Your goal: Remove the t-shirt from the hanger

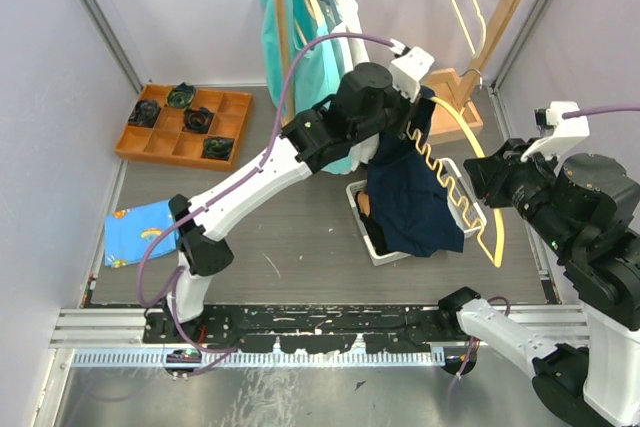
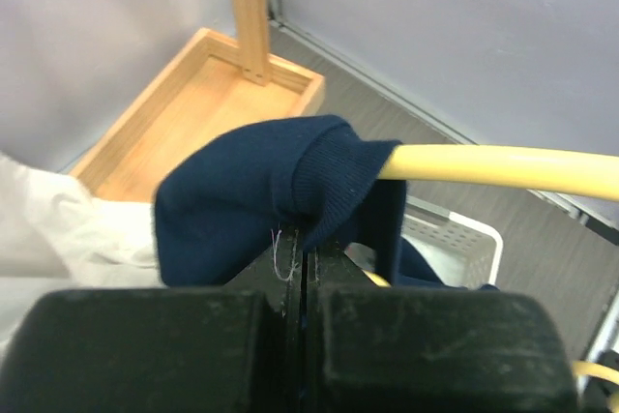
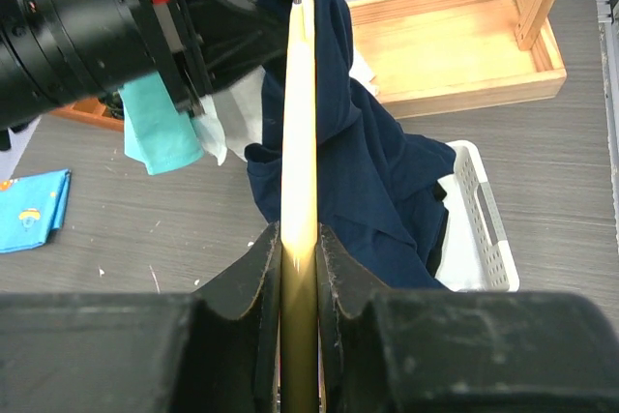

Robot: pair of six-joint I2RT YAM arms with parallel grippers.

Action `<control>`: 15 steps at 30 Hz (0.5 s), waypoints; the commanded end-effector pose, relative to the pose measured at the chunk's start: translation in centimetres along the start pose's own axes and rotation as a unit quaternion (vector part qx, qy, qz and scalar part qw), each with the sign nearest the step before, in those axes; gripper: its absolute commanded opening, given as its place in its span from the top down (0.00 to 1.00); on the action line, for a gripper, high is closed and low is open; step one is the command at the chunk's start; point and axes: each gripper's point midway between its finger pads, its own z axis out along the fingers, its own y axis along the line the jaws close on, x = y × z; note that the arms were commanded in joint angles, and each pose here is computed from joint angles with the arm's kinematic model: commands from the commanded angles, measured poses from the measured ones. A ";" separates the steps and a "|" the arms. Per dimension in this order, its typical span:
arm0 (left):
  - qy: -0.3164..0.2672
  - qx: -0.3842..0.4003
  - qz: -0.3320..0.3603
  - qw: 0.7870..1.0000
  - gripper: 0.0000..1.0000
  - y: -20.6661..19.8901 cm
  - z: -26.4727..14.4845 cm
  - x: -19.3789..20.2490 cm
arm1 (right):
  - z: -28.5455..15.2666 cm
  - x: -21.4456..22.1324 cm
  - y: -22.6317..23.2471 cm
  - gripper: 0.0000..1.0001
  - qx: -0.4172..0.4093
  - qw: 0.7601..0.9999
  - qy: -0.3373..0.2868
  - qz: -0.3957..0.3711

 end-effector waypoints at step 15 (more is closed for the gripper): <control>-0.016 -0.172 -0.034 0.984 1.00 10.3 0.7 -1.4 | -5.2 -5.3 1.0 0.99 -0.057 0.989 -0.137 0.011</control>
